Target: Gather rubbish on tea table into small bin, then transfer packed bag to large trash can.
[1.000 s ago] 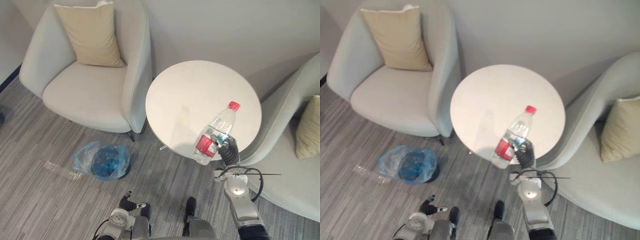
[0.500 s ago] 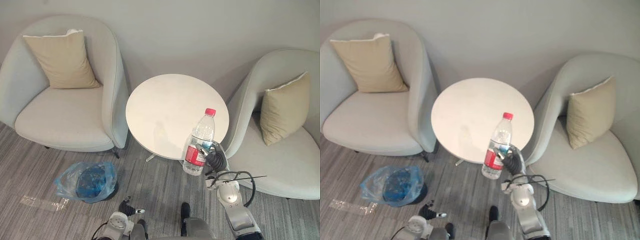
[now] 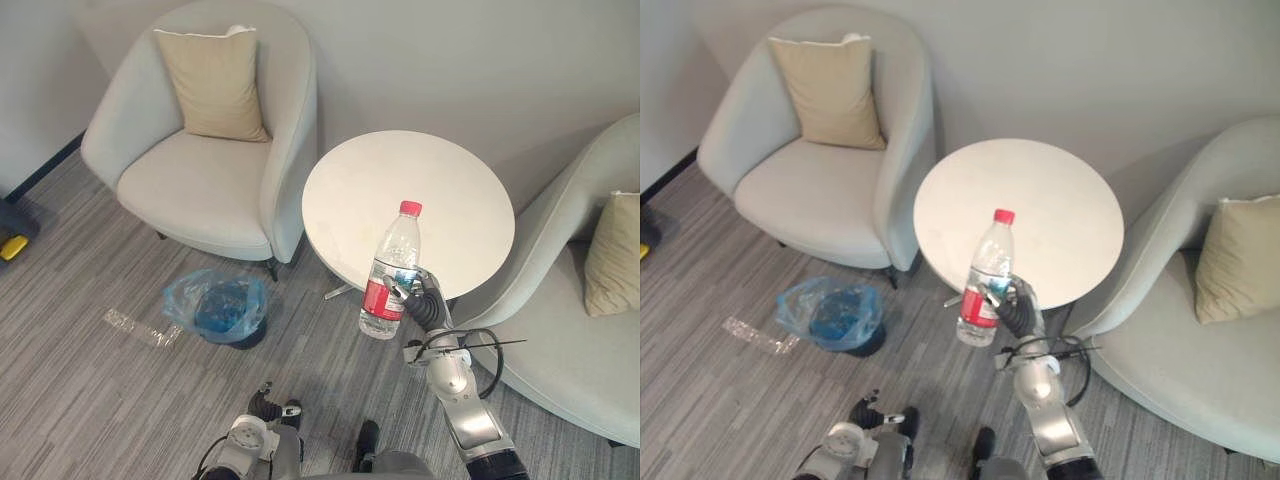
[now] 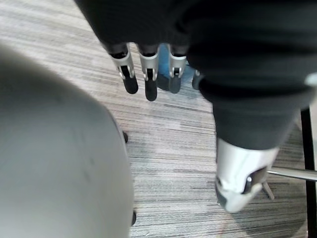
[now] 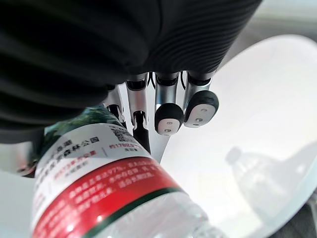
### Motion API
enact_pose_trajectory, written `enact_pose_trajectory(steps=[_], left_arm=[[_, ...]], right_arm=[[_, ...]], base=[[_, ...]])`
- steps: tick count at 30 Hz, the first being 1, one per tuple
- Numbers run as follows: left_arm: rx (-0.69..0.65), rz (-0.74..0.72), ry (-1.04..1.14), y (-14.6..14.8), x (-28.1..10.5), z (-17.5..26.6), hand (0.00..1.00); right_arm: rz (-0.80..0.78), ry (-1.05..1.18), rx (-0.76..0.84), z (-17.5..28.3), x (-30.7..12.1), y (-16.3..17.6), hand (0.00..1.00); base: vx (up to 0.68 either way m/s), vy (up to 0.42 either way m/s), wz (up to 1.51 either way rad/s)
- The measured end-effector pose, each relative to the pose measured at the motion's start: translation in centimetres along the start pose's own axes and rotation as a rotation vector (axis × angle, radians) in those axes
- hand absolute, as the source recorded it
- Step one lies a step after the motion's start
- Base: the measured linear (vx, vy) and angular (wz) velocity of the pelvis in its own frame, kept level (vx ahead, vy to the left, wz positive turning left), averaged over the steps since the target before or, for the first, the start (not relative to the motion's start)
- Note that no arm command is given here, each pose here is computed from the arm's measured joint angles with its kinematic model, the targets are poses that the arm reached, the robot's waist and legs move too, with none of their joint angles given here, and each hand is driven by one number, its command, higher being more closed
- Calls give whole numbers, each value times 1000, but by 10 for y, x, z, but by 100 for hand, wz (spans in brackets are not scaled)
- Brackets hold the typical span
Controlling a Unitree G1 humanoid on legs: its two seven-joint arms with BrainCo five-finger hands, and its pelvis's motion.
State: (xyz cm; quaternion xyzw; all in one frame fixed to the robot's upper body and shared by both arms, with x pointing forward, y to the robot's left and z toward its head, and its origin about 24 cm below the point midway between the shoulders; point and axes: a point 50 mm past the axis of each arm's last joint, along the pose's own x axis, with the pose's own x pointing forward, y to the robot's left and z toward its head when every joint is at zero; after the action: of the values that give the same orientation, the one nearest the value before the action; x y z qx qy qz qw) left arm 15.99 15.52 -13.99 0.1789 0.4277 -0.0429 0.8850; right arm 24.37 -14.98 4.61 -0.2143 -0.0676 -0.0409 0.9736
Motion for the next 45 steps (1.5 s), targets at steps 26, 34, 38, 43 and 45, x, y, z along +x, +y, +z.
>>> enact_pose_trajectory(steps=[26,34,38,43,45], left_arm=[[78,11,85,5,-3,-24,0],[34,2,105,-3,-4,-26,0],[-21,24,64,-1,-2,-15,0],[-23,26,50,-1,-2,-11,0],[-12,27,55,0,-2,-12,0]], right_arm=[[-40,216,-25,-44,-20,-10,100],[-39,226,-52,-47,-21,-20,100],[-36,193,-33,-38,-26,-17,100],[-43,210,-47,-43,-26,-21,100],[-36,264,-52,-54,-30,-19,100]], base=[[97,83,53],[357,-285,61],[298,-162,23],[233,20,-4],[253,159,6]])
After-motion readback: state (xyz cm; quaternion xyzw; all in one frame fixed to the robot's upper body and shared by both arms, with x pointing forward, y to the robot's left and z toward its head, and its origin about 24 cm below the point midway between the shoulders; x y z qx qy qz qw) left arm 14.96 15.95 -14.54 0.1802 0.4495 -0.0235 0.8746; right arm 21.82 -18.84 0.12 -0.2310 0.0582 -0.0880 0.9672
